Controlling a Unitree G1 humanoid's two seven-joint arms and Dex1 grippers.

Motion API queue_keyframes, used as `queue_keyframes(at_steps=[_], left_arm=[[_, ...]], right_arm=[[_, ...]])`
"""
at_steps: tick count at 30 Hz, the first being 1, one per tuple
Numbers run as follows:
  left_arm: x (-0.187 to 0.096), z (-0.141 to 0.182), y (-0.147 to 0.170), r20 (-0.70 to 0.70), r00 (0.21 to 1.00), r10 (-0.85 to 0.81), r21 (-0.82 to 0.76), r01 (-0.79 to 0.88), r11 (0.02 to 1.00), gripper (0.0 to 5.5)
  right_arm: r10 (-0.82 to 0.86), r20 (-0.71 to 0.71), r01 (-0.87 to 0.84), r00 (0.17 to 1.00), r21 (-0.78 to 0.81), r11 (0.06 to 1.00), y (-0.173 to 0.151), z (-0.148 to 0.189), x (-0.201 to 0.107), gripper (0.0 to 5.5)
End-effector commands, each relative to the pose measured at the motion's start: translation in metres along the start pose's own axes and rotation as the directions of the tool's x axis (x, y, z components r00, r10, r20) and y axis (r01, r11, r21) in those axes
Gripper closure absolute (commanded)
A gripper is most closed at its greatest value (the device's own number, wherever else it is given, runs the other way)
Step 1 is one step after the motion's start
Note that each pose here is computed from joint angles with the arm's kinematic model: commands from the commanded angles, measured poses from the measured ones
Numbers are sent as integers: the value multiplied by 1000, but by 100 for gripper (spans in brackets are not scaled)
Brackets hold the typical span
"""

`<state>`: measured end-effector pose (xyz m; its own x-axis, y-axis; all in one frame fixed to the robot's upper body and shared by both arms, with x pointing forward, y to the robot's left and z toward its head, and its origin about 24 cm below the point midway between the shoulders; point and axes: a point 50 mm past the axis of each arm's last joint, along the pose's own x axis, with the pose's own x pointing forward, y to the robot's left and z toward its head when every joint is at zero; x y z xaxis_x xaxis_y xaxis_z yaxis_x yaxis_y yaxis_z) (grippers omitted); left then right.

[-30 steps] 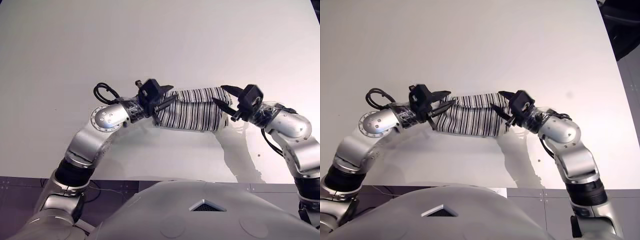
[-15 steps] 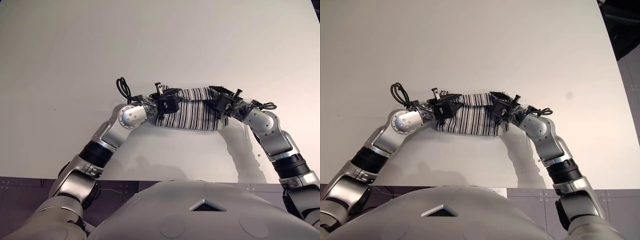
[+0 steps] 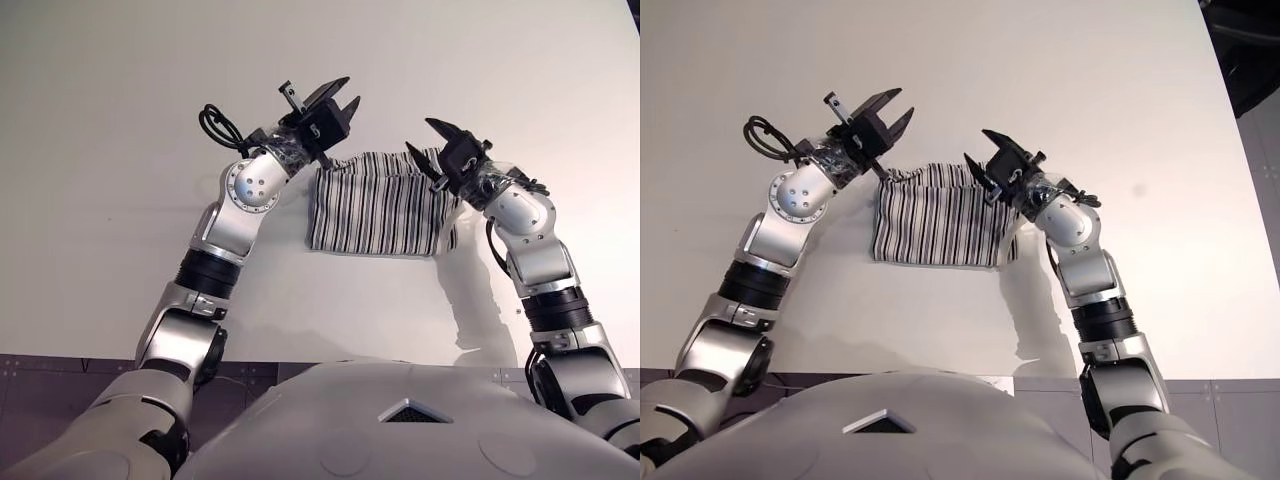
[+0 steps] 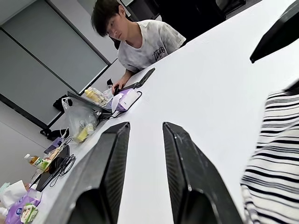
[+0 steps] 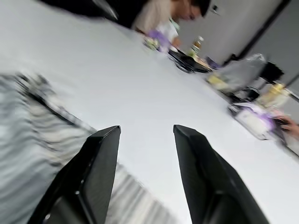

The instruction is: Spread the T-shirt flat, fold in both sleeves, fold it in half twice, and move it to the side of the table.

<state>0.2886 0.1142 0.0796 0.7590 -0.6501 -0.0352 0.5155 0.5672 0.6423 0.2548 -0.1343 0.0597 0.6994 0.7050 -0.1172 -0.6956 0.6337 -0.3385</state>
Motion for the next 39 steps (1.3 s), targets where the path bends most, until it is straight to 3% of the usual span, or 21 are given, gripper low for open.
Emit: queue_keyframes(at_steps=[1,5,7,9,12,13,15,16,17,19,21,23,25,28,31,33,35,39], left_arm=[[-19,-11,8,-58,998,36,-36,-38,999,419],[-20,-10,22,-63,991,121,-51,-124,991,419],[-18,-9,26,-59,988,144,-54,-147,988,419],[-18,-8,27,-52,988,142,-52,-145,988,419],[-20,-9,27,-59,988,144,-49,-147,988,419],[-21,-10,27,-63,987,148,-50,-151,987,419],[-22,-10,25,-68,984,162,-56,-166,985,419],[-22,-9,23,-67,983,168,-60,-172,983,419],[-21,-8,22,-64,984,169,-63,-173,983,419],[-20,-7,20,-60,983,175,-67,-179,982,419],[-19,-6,19,-59,981,186,-71,-190,979,419],[-19,-5,16,-61,980,192,-78,-196,977,419],[-22,-5,13,-68,977,204,-93,-210,973,419],[-29,-6,7,-90,964,249,-142,-260,955,419],[-35,-6,12,-174,904,391,-339,-428,838,419],[-43,-17,14,-296,828,476,-452,-560,694,419],[-49,-26,9,-377,780,500,-484,-626,611,419],[-45,-31,-8,-449,749,487,-589,-658,469,419]], right_arm=[[236,40,-238,971,245,940,32,5,-4,342],[409,-43,-365,912,374,853,44,-24,2,342],[392,-152,-295,907,434,851,35,-54,3,342],[306,-290,-141,907,477,868,21,-85,-3,342],[30,-578,294,815,458,839,-8,-137,-35,342],[-122,-659,510,742,438,740,-23,-150,-55,342],[-401,-812,898,425,319,304,-49,-171,-117,342],[-443,-858,965,260,250,81,-48,-179,-143,342],[-447,-884,978,136,191,-80,-42,-184,-161,342],[-428,-904,966,10,119,-228,-30,-190,-174,342],[-415,-909,962,-39,78,-262,-20,-193,-174,342],[-464,-885,975,-30,76,-207,-23,-191,-171,342],[-619,-784,998,46,66,-9,-45,-179,-166,342],[-765,-625,986,155,53,156,-75,-157,-159,342],[-860,-325,915,393,43,402,-102,-110,-121,342],[-825,-172,841,539,58,538,-97,-80,-84,342],[-772,-92,776,629,115,620,-79,-59,-52,342],[-667,-30,654,745,237,719,-39,-29,-2,342]])
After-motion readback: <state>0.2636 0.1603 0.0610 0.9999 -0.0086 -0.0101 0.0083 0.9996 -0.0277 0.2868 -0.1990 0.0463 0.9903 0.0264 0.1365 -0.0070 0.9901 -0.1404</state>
